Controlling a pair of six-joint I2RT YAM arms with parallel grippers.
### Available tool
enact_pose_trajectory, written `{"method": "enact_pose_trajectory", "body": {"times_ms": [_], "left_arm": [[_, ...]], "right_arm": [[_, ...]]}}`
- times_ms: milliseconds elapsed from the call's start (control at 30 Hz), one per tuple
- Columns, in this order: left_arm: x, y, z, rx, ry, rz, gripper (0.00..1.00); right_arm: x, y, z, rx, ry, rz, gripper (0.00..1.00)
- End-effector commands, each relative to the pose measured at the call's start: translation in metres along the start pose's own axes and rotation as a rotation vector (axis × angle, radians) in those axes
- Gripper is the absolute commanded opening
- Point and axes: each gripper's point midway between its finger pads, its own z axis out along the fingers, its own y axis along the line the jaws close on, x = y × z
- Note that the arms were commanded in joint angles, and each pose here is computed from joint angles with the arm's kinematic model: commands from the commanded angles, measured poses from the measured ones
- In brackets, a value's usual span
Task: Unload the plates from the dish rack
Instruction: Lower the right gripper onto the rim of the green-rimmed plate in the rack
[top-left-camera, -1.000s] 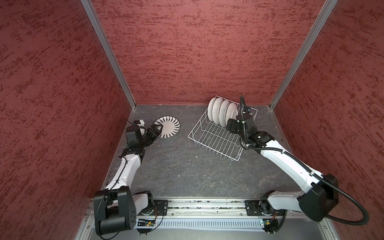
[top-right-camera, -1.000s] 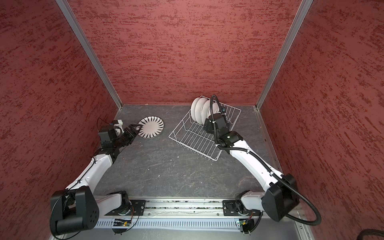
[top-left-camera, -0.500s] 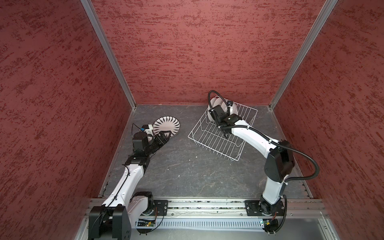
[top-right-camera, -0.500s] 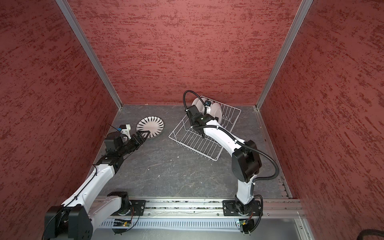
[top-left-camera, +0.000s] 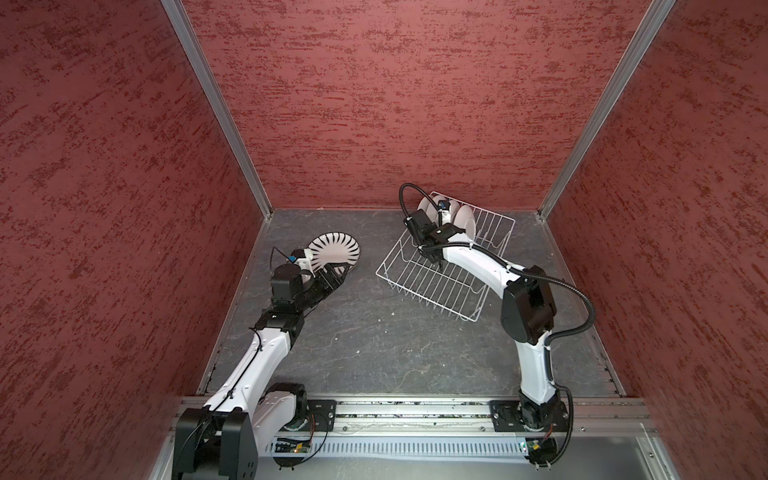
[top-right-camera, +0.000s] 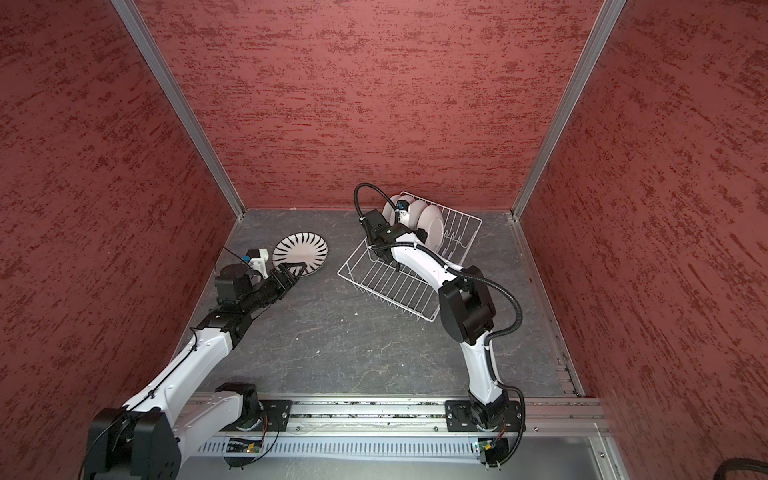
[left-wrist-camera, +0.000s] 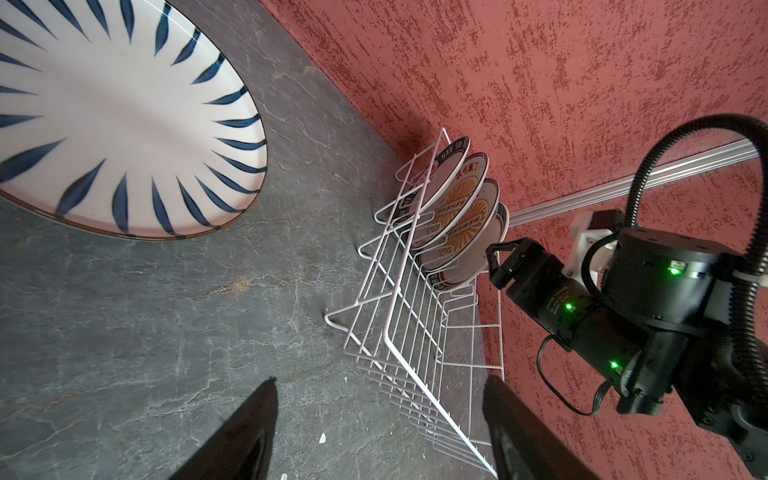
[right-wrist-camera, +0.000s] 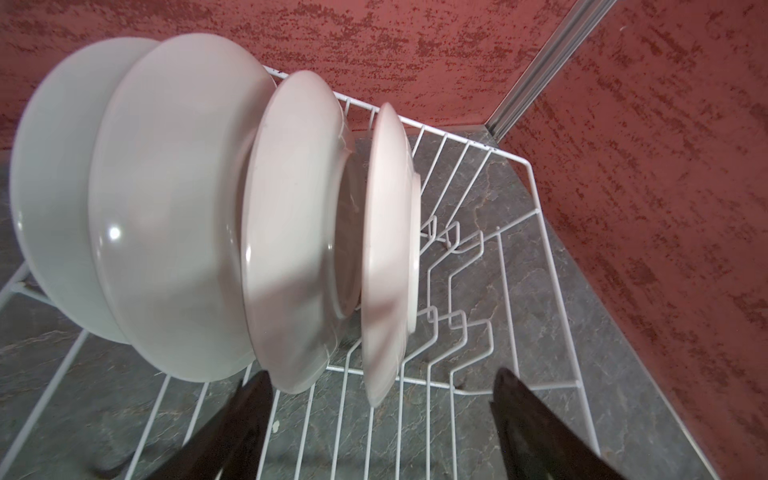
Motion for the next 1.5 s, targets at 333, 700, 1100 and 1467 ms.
{"method": "enact_pose_trajectory", "body": {"times_ms": [333, 700, 1100, 1467], "left_arm": [[-0.004, -0.009, 0.004, 0.002, -0.005, 0.028, 0.75], [-0.003, -0.017, 0.008, 0.012, 0.002, 0.041, 0.75], [-0.001, -0.019, 0.010, 0.014, 0.012, 0.048, 0.72], [0.001, -0.019, 0.013, 0.019, 0.020, 0.053, 0.70]], "right_arm": [[-0.014, -0.018, 0.018, 0.144, -0.042, -0.082, 0.70], [-0.020, -0.013, 0.036, 0.119, -0.047, -0.076, 0.65], [-0.014, -0.013, 0.046, 0.146, -0.059, -0.099, 0.54], [-0.008, -0.017, 0.056, 0.196, -0.073, -0.130, 0.46]]}}
